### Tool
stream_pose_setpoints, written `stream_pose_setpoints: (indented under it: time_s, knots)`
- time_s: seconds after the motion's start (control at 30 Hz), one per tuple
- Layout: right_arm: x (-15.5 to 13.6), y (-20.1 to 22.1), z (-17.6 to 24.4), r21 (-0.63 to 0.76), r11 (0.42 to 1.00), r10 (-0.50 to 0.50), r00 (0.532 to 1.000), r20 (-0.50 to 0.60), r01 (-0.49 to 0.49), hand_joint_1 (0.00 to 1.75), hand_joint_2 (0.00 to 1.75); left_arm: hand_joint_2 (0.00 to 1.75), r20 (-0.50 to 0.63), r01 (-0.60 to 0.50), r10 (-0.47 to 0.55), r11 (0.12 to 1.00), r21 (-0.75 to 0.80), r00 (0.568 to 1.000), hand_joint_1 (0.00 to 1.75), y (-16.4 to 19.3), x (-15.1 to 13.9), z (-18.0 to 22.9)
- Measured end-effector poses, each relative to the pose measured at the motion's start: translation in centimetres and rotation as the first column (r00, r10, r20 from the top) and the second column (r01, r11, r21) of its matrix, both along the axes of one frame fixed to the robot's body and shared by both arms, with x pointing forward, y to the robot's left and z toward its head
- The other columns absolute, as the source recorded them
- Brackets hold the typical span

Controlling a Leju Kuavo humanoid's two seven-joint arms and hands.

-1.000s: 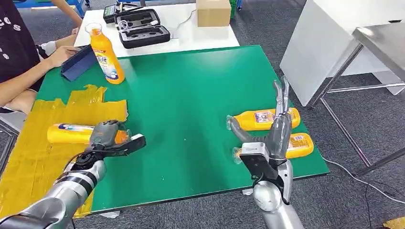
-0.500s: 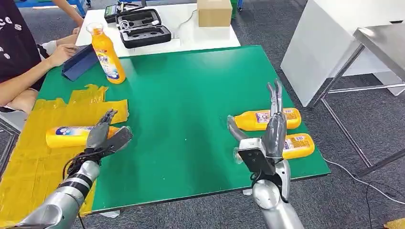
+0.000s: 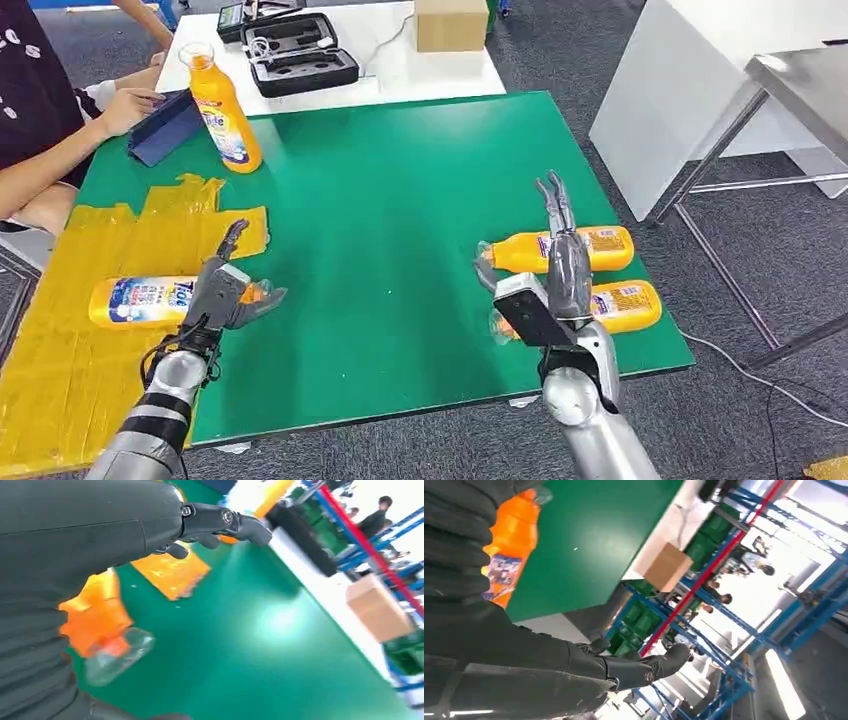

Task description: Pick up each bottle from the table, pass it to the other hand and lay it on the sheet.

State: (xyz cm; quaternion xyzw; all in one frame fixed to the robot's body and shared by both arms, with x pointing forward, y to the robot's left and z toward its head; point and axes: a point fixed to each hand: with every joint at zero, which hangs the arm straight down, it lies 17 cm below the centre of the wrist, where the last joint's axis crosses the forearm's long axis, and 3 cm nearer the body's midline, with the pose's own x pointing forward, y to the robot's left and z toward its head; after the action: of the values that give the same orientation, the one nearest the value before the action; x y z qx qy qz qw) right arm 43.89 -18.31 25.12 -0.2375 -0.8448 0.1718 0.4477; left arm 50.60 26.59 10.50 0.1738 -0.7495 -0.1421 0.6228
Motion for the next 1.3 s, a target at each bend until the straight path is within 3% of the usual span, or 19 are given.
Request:
stream_pose_setpoints:
  time_s: [0.13, 0.47, 0.57, 0.7, 0.8, 0.9, 1.13, 1.3]
  knots:
    - [0.7, -0.9, -1.6, -0.118, 0.993, -0.033, 0.998, -0.048, 0.027, 0.00, 1.75, 1.75, 0.083, 0.052, -0.045, 0.995, -0.081, 0.995, 0.00, -1.2, -1.4, 3.0]
    - [2.0, -2.9, -3.4, -0.305, 0.950, -0.104, 0.991, -0.083, 0.074, 0.00, 1.75, 1.75, 0.160, 0.141, -0.111, 0.972, -0.191, 0.981, 0.00, -2.4, -3.5, 5.8]
    - [3.3, -3.4, -5.0, -0.446, 0.893, -0.135, 0.982, -0.136, 0.061, 0.00, 1.75, 1.75, 0.206, 0.204, -0.150, 0.940, -0.275, 0.967, 0.00, -3.1, -4.5, 7.5]
    - [5.4, -4.5, -8.0, -0.617, 0.785, -0.119, 0.964, -0.239, -0.056, 0.00, 1.75, 1.75, 0.240, 0.289, -0.210, 0.883, -0.371, 0.948, 0.00, -3.8, -5.7, 9.3]
    - [7.3, -5.6, -9.2, -0.691, 0.710, -0.091, 0.955, -0.282, -0.137, 0.00, 1.75, 1.75, 0.254, 0.319, -0.232, 0.865, -0.388, 0.939, 0.00, -4.2, -6.0, 10.1]
    - [9.2, -6.7, -9.3, -0.734, 0.661, -0.100, 0.952, -0.291, -0.155, 0.00, 1.75, 1.75, 0.261, 0.334, -0.245, 0.859, -0.388, 0.934, 0.00, -4.5, -6.0, 10.4]
    - [12.3, -9.0, -10.7, -0.780, 0.608, -0.165, 0.937, -0.307, -0.148, 0.00, 1.75, 1.75, 0.283, 0.360, -0.261, 0.845, -0.394, 0.923, 0.00, -5.2, -5.7, 11.5]
    - [12.7, -9.9, -12.7, -0.785, 0.595, -0.190, 0.919, -0.346, -0.172, 0.00, 1.75, 1.75, 0.286, 0.366, -0.266, 0.843, -0.393, 0.920, 0.00, -5.4, -5.6, 11.7]
